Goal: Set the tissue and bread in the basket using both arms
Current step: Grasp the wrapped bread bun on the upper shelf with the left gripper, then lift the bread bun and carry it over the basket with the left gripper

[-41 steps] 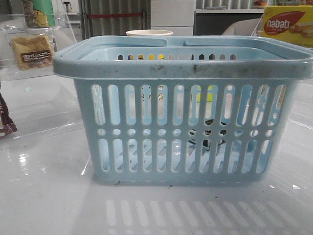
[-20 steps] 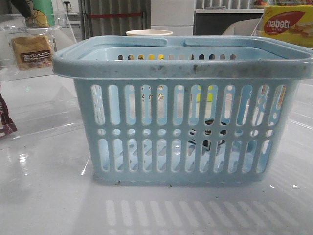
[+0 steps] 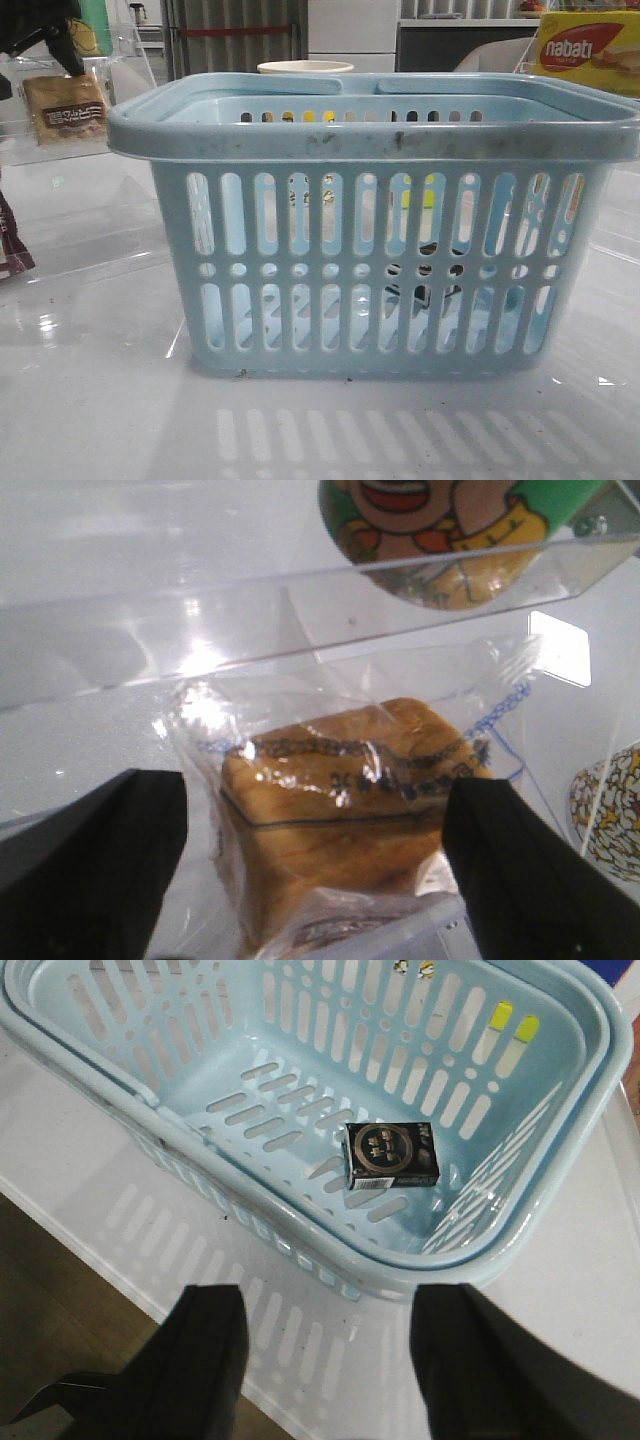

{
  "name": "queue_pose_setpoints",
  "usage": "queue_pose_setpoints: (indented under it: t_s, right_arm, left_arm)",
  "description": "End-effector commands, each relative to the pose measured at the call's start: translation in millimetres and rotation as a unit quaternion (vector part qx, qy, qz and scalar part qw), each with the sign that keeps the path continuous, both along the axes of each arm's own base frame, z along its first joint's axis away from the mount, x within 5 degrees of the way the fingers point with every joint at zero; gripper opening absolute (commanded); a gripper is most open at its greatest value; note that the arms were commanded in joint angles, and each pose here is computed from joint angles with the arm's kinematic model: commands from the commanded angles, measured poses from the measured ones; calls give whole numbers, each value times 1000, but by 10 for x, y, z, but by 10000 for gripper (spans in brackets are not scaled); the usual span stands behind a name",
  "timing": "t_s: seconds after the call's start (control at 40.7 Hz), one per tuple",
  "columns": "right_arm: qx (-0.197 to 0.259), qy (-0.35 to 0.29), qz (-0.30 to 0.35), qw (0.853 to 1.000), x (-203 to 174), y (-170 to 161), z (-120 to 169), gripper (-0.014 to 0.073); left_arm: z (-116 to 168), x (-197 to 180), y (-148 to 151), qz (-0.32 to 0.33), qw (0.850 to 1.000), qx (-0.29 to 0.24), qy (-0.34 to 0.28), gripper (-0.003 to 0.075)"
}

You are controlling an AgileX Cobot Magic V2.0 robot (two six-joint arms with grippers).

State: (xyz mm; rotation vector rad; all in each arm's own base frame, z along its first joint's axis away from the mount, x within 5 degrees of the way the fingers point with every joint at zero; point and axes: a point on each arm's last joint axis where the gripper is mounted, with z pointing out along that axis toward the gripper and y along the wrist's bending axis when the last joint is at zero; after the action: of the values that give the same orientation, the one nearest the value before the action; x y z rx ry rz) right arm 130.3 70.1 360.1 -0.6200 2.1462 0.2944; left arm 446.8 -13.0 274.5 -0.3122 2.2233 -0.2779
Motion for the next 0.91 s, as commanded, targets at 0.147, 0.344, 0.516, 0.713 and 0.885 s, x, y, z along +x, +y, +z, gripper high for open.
queue_pose_setpoints:
  t_s: [0.147, 0.344, 0.516, 0.713, 0.885]
  right_arm:
    - [18, -47, -2, 999, 11, -3, 145, 470]
    - [18, -47, -2, 999, 11, -3, 145, 470]
    - [18, -47, -2, 999, 11, -3, 145, 470]
    - [18, -47, -2, 999, 11, -3, 145, 470]
    - [18, -47, -2, 999, 11, -3, 145, 470]
  left_arm:
    - [358, 6, 57, 17, 997, -8, -74, 514]
    - [354, 3, 50, 18, 997, -18, -71, 344]
    - [335, -16, 39, 13, 999, -20, -49, 206]
    - [475, -123, 8, 4, 999, -21, -43, 90]
    - [661, -280, -47, -11, 999, -21, -35, 92]
